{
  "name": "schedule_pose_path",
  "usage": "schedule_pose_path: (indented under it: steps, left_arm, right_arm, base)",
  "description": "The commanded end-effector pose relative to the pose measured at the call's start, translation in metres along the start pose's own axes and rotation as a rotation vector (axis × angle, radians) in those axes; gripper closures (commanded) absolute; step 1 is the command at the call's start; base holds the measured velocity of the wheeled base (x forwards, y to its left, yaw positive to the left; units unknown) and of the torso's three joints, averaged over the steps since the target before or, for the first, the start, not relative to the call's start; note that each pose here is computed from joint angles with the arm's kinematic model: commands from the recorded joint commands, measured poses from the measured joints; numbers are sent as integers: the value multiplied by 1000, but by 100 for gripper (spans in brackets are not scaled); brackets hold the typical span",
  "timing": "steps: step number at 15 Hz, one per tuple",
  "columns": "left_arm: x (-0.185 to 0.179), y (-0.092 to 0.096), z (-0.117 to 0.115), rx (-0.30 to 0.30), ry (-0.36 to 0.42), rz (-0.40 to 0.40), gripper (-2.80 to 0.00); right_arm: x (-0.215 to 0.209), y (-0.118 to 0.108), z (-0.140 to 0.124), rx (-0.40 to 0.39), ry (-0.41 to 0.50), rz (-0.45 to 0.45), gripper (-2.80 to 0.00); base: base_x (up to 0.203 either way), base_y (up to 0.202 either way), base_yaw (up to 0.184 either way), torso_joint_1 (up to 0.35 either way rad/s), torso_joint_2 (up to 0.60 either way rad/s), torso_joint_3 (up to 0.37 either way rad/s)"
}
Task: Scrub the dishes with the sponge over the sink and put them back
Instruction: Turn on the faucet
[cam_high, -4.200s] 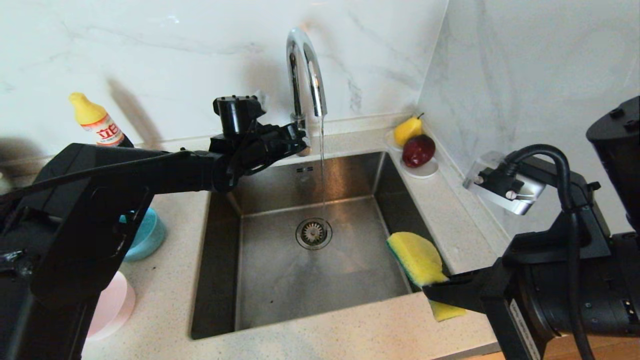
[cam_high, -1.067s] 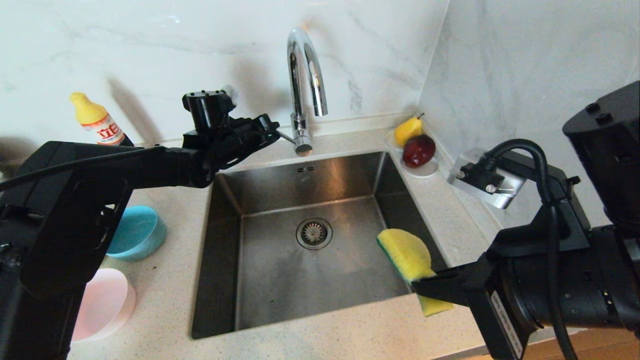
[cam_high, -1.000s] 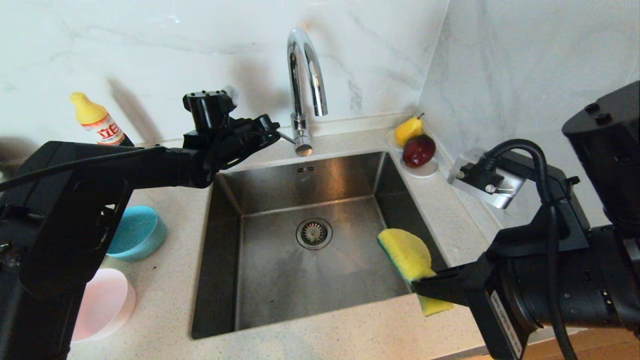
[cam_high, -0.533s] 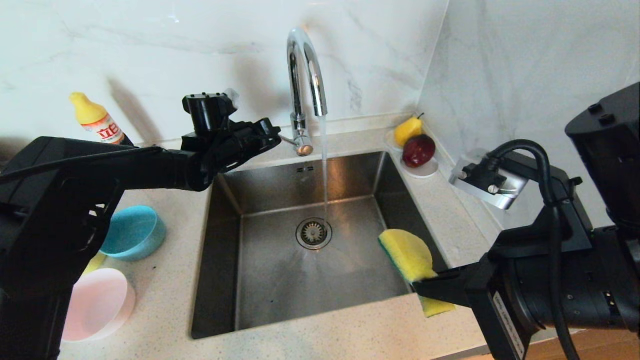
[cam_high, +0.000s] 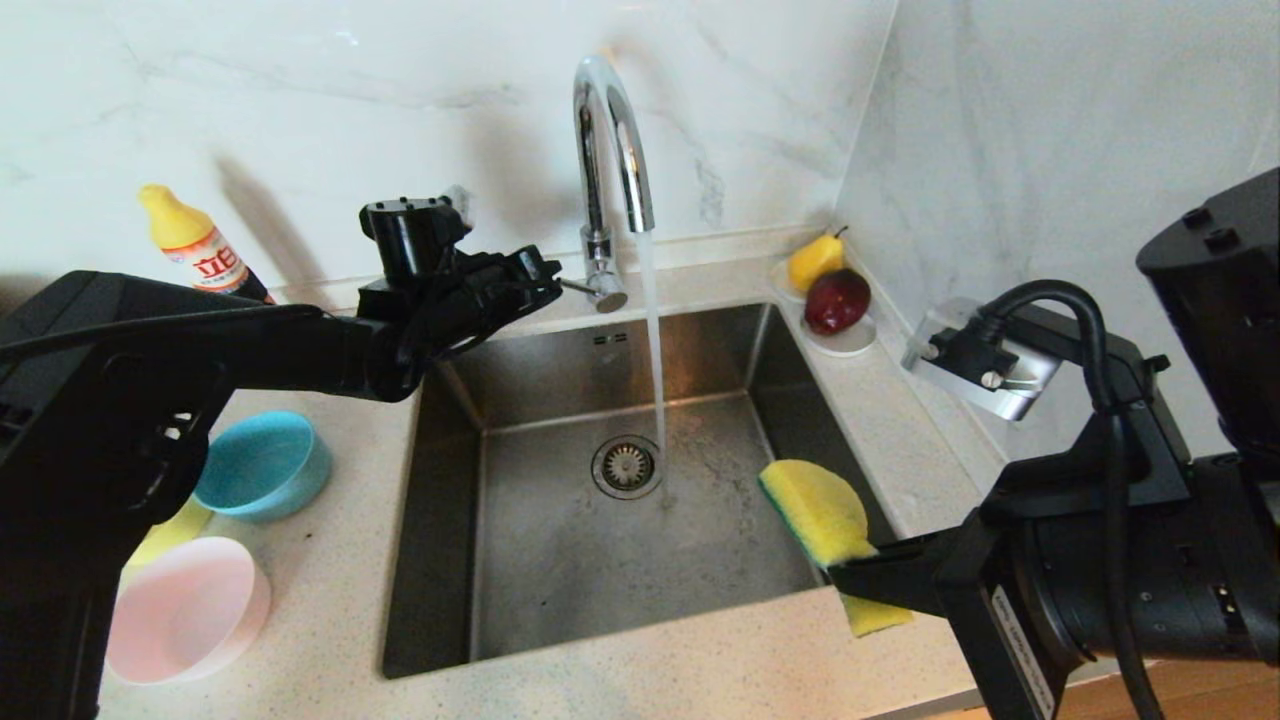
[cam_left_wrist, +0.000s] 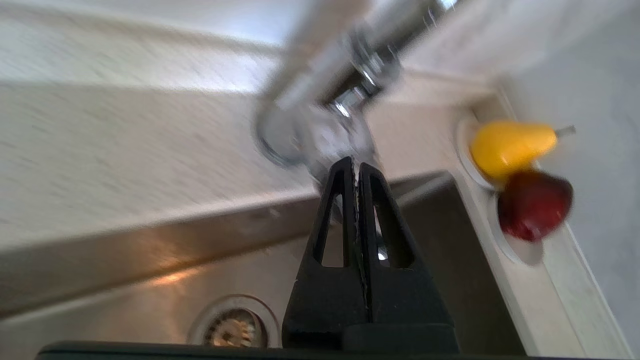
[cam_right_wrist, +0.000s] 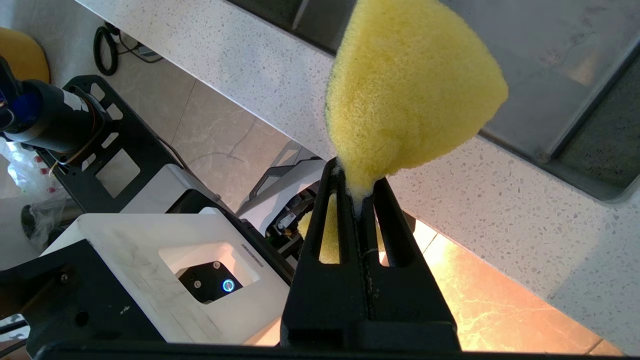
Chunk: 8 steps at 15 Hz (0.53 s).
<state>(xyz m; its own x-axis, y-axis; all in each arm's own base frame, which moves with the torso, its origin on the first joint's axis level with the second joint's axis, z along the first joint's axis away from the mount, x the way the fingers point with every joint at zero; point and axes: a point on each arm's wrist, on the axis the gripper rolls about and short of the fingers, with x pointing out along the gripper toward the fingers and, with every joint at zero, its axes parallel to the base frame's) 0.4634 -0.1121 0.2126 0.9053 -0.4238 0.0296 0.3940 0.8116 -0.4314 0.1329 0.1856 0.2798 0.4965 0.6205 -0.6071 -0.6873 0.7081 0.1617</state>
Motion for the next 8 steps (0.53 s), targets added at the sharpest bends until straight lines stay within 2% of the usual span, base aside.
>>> schedule_pose_path:
  steps: [1, 3, 6, 7, 8]
  left_arm:
    - [-6, 12, 21, 4, -47, 26, 0]
    - [-20, 15, 50, 15, -94, 47, 0]
    - [-55, -1, 95, 29, -139, 80, 0]
    - [-70, -10, 107, 32, -128, 133, 0]
    - [-87, -18, 117, 42, -104, 224, 0]
  right_arm:
    - [-2, 0, 0, 2, 0, 0, 0]
    - [-4, 0, 0, 2, 2, 0, 0]
    - [-6, -1, 0, 3, -2, -2, 0]
    - [-6, -3, 0, 9, -2, -11, 0]
    - [-6, -7, 0, 21, -2, -24, 0]
  base:
    - [0, 0, 0, 0, 0, 0]
    - [0, 0, 0, 0, 0, 0]
    - [0, 0, 0, 0, 0, 0]
    - [0, 0, 0, 0, 0, 0]
    - [0, 0, 0, 0, 0, 0]
